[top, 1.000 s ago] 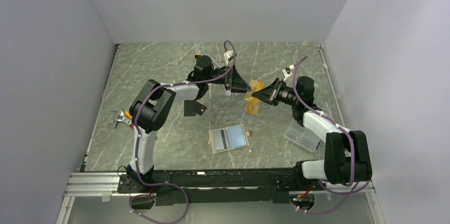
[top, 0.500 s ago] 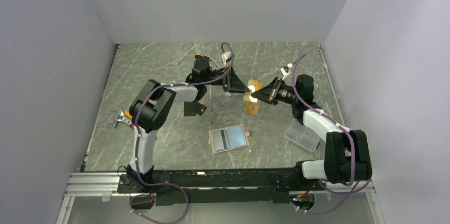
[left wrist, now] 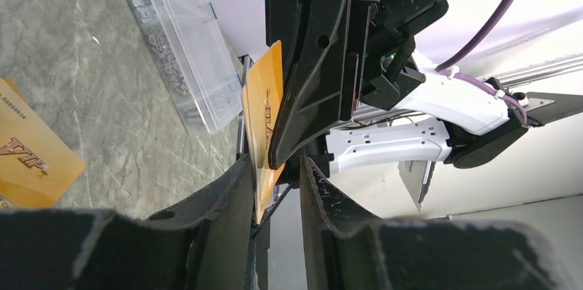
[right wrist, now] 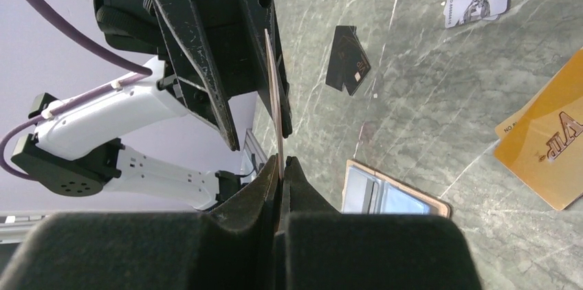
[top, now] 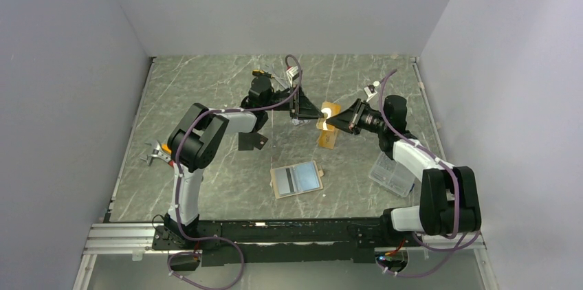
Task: Put the credit cards into the card holder
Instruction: Pick up the credit card from the center of the board.
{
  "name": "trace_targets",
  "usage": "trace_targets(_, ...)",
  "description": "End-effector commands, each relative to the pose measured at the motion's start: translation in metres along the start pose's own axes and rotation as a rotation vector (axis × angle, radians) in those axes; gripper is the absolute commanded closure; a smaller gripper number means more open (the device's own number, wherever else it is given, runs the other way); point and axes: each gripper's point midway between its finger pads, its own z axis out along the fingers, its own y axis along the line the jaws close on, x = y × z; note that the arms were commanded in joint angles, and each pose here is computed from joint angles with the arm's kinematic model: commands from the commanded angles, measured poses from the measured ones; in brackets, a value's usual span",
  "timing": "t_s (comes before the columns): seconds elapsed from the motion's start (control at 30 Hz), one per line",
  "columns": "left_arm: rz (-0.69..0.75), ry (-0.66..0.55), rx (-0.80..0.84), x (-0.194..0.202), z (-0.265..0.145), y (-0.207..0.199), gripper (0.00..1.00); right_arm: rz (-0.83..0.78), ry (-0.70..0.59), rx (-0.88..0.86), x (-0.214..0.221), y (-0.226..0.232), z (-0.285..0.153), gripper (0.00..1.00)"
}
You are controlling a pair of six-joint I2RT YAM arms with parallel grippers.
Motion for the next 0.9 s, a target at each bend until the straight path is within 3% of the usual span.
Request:
trace_targets(0.0, 0.143, 0.076, 0.132, 0.014, 0.009, -0.058, 0.67, 0.003, -0.153, 0.112, -0.039, -0.024, 0.005, 0.99)
trace_targets(0.27, 0.144, 0.08, 0.117, 0.014, 0.01, -0.047, 0.72, -0.01, -0.103, -0.025, -0.029, -0.003, 0.005, 0.99)
trace_targets(0.37, 0.14, 0.083, 0.101, 0.015, 0.009, -0.039, 0.48, -0.031, -0.08, -0.037, -0.023, 0.003, 0.001, 0.99)
trace_targets(0.47, 0.15, 0.086, 0.093, 0.014, 0.01, -0.04, 0.39, -0.051, -0.05, -0.038, -0.014, 0.007, -0.002, 0.99)
trace_targets(0.53, 0.161, 0.078, 0.075, 0.013, 0.01, -0.041, 0.04, -0.052, -0.027, -0.03, -0.008, 0.006, -0.004, 0.99)
trace_targets(0.87, 0.118, 0.081, -0.07, 0.012, 0.01, -0.021, 0.01, -0.049, 0.015, -0.047, -0.004, 0.008, 0.003, 1.0)
